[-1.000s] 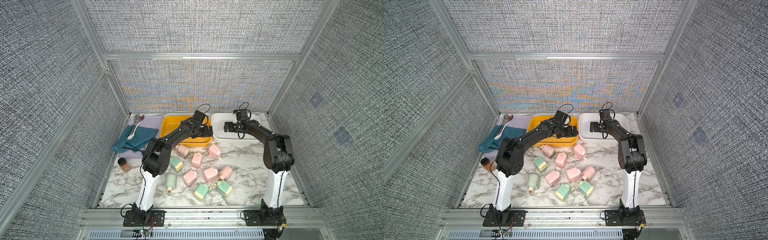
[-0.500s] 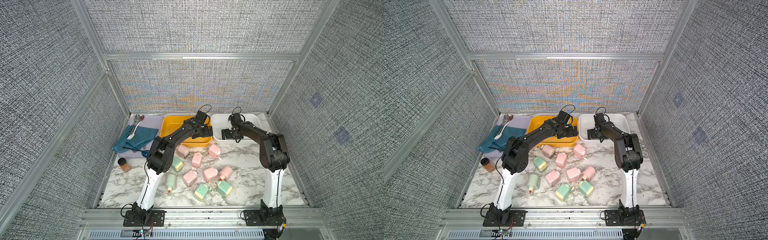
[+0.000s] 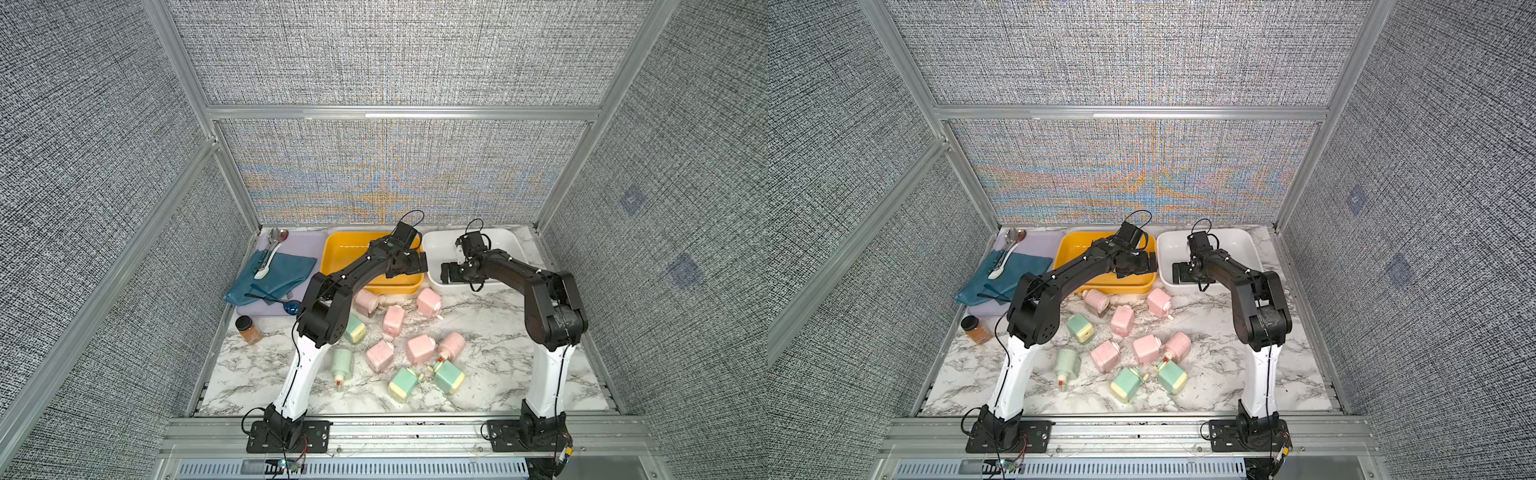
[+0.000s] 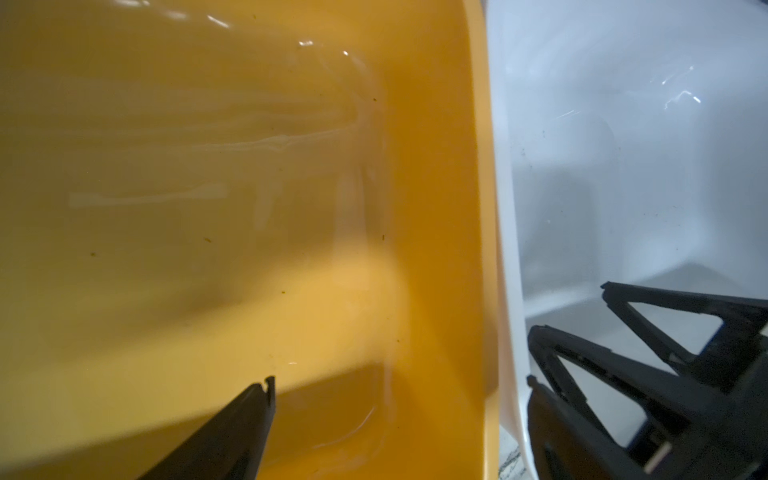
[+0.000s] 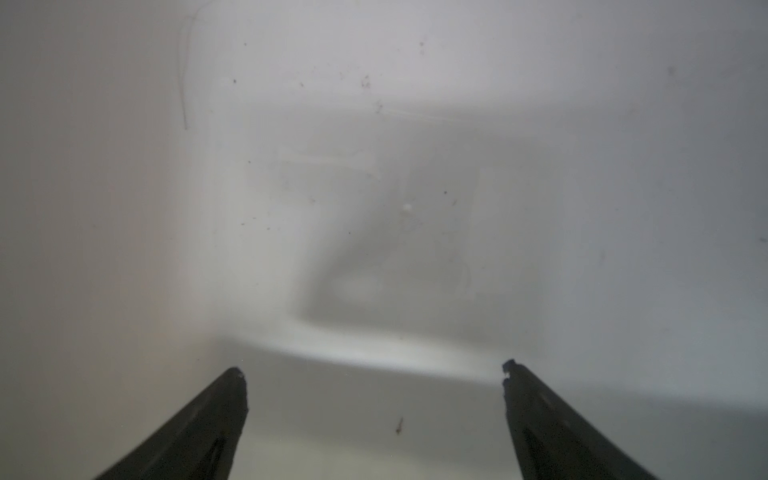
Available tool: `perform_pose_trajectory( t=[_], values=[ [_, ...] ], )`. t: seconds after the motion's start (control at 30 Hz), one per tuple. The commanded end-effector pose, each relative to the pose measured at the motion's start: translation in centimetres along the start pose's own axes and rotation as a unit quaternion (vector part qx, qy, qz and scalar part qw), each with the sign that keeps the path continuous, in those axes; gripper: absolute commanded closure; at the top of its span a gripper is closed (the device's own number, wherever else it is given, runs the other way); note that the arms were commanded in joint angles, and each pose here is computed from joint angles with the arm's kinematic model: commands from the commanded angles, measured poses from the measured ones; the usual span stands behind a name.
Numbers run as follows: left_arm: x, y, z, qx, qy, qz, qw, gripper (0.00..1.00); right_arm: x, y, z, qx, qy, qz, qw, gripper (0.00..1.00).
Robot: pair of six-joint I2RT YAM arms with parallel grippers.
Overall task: Place the pencil sharpeners by color into the storage box
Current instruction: Adjust the storage box at the center of the board.
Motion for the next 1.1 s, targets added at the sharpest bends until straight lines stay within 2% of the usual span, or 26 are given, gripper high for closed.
perform_pose_trajectory(
  t=[0.0, 0.27, 0.47, 0.73, 0.87, 1.07],
  values=[
    [0.2, 0.1, -0.7, -0.001, 0.011, 0.003, 1.0, 0.01, 0.1, -1.4, 1.5, 0.018, -0.04, -0.025, 0.999, 0.01],
    [0.2, 0.0, -0.9, -0.003, 0.015, 0.005, 1.0, 0.01, 0.4, -3.8, 3.2, 0.045, -0.087, -0.06, 0.993, 0.01],
    [0.2, 0.1, -1.1, -0.003, 0.02, 0.008, 1.0, 0.01, 0.6, -5.2, 4.9, 0.066, -0.147, -0.081, 0.984, 0.01],
    [0.2, 0.5, -1.6, 0.004, 0.037, 0.021, 0.999, 0.01, 1.1, -7.1, 5.5, 0.091, -0.168, -0.104, 0.976, 0.01],
    [0.1, 0.6, -1.7, 0.007, 0.041, 0.023, 0.999, 0.01, 1.3, -7.7, 5.1, 0.103, -0.155, -0.112, 0.976, 0.01],
    [-2.1, 0.0, -2.0, 0.036, 0.034, 0.006, 0.999, 0.01, -2.1, -8.1, 5.1, 0.068, -0.148, -0.147, 0.976, 0.01]
  ],
)
Point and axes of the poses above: each gripper's point midway between its finger pads, its own x axis out along the fingers, its own z axis along the line the jaws close on, y = z × x, the point moved 2 cm from there along -x, back along the fingers, and after that the axes turned 5 degrees about -x, right-handed, at the moved point
